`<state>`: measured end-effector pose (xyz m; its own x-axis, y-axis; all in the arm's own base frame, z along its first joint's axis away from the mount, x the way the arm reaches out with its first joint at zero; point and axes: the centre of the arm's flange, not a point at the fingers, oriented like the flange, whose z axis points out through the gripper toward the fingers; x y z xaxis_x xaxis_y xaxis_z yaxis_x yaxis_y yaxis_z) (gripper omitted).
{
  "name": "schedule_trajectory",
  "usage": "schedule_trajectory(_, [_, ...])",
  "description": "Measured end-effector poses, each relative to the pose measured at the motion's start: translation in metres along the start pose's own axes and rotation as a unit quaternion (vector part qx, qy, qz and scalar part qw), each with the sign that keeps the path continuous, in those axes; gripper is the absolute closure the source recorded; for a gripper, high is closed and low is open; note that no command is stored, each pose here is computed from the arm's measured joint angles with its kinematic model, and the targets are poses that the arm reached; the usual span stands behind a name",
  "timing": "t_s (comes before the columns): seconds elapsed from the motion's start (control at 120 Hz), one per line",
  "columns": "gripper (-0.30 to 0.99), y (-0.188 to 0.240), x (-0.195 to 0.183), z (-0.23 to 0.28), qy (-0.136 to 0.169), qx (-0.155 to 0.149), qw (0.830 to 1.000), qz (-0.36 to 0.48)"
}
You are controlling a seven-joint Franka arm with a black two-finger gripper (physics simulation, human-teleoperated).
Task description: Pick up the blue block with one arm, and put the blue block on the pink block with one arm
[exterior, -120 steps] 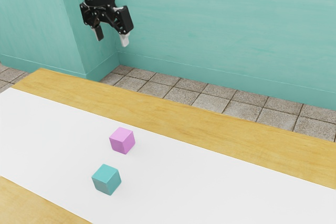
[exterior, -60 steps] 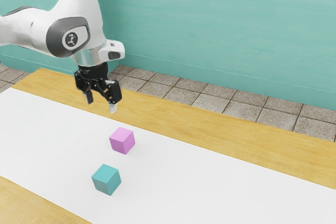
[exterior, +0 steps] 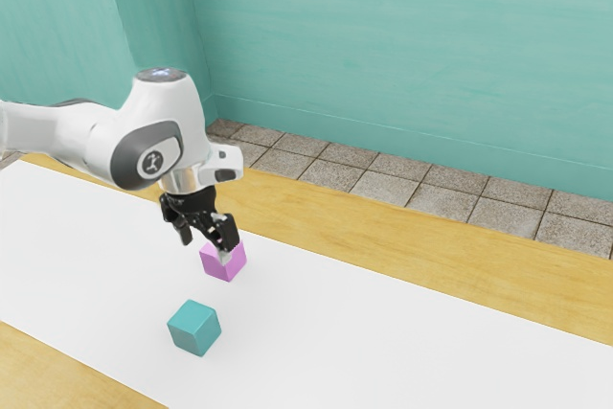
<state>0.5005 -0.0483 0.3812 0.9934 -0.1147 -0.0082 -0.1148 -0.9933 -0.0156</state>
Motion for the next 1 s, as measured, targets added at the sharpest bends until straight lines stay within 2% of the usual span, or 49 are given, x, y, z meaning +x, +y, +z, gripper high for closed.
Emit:
schedule_trajectory(0.3, [0.00,0.000,-0.025,0.051,-0.016,-0.005,1.000,-0.003])
schedule_trajectory(0.517, [0.00,-0.002,-0.040,0.063,-0.011,-0.006,1.000,-0.009])
schedule_trajectory(1.0, [0.00,0.000,-0.057,0.100,-0.023,-0.012,1.000,-0.012])
